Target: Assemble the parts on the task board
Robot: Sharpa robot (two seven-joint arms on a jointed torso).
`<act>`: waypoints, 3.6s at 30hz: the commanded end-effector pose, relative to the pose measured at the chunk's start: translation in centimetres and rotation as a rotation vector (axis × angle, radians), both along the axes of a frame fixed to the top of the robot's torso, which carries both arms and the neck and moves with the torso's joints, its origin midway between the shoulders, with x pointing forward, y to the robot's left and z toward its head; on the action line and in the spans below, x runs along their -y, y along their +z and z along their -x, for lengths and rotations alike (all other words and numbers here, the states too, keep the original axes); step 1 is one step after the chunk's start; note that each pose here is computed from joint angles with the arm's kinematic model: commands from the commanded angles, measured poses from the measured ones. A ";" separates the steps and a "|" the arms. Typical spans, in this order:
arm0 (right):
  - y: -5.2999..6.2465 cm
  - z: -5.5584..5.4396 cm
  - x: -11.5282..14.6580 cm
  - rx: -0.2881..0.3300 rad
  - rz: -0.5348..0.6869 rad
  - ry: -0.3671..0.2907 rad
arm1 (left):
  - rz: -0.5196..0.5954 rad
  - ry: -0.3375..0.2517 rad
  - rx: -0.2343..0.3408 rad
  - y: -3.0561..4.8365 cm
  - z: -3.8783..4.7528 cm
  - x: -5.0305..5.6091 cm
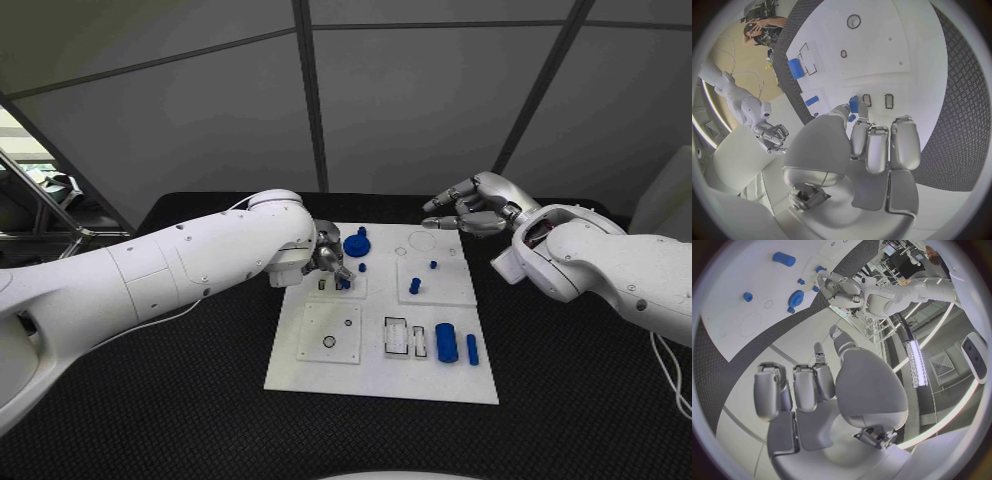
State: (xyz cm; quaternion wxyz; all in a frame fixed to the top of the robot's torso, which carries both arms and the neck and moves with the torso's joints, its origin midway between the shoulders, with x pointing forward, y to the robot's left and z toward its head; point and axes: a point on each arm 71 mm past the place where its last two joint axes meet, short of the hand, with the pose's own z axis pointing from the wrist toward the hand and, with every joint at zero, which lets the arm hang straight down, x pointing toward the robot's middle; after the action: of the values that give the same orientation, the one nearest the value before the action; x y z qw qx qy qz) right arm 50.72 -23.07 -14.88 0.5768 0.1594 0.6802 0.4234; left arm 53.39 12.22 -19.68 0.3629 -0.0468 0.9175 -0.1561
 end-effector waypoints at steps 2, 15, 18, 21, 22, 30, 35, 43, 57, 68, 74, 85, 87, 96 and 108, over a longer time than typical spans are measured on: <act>0.1 -0.1 0.0 0.006 0.001 0.008 | 0.072 0.016 0.043 0.56 0.17 -0.1; 0.1 -0.1 0.4 0.007 0.002 0.001 | 0.137 0.063 0.130 1.16 1.09 -1.9; 0.1 -0.2 0.5 0.008 0.002 -0.001 | 0.137 0.080 0.154 1.01 1.18 -2.2; 0.1 -0.2 0.5 0.007 0.003 0.000 | 0.127 0.091 0.175 0.60 1.37 -2.3; 0.1 -0.2 0.5 0.007 0.003 0.000 | 0.124 0.093 0.177 0.47 1.42 -2.3; 0.1 -0.2 0.5 0.007 0.003 0.000 | 0.094 0.090 0.193 -0.58 1.80 -2.2; 0.1 -0.2 0.5 0.008 0.003 0.000 | 0.079 0.083 0.203 -1.01 2.01 -2.0; 0.1 -0.2 0.5 0.009 0.003 0.001 | 0.053 0.069 0.207 -1.26 2.14 -2.1; 0.1 -0.2 0.5 0.016 0.000 0.002 | 0.015 0.050 0.176 -1.56 2.36 -2.4; 0.1 -0.2 0.5 0.016 0.000 0.003 | 0.003 0.044 0.162 -1.73 2.38 -2.4; 0.1 -0.2 0.4 0.016 0.000 0.003 | 0.004 0.041 0.161 -1.79 2.31 -2.1; 0.1 -0.2 0.4 0.015 0.000 0.003 | 0.001 0.031 0.146 -2.03 2.08 -1.7; 0.1 -0.2 0.4 0.014 0.001 0.003 | -0.002 0.028 0.141 -2.10 2.02 -1.6; 0.1 -0.2 0.5 0.014 0.001 0.002 | -0.005 0.024 0.133 -2.28 1.72 -1.3; 0.1 -0.2 0.3 0.016 -0.001 0.004 | -0.010 0.041 0.137 -2.38 1.39 -1.3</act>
State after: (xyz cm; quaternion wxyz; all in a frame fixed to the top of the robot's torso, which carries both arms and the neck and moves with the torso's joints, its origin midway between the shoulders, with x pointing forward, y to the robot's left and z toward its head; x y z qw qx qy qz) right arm 50.97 -23.51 -14.96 0.5800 0.1592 0.6785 0.4218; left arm 52.06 13.54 -21.91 0.4331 -0.0556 0.8869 -0.1506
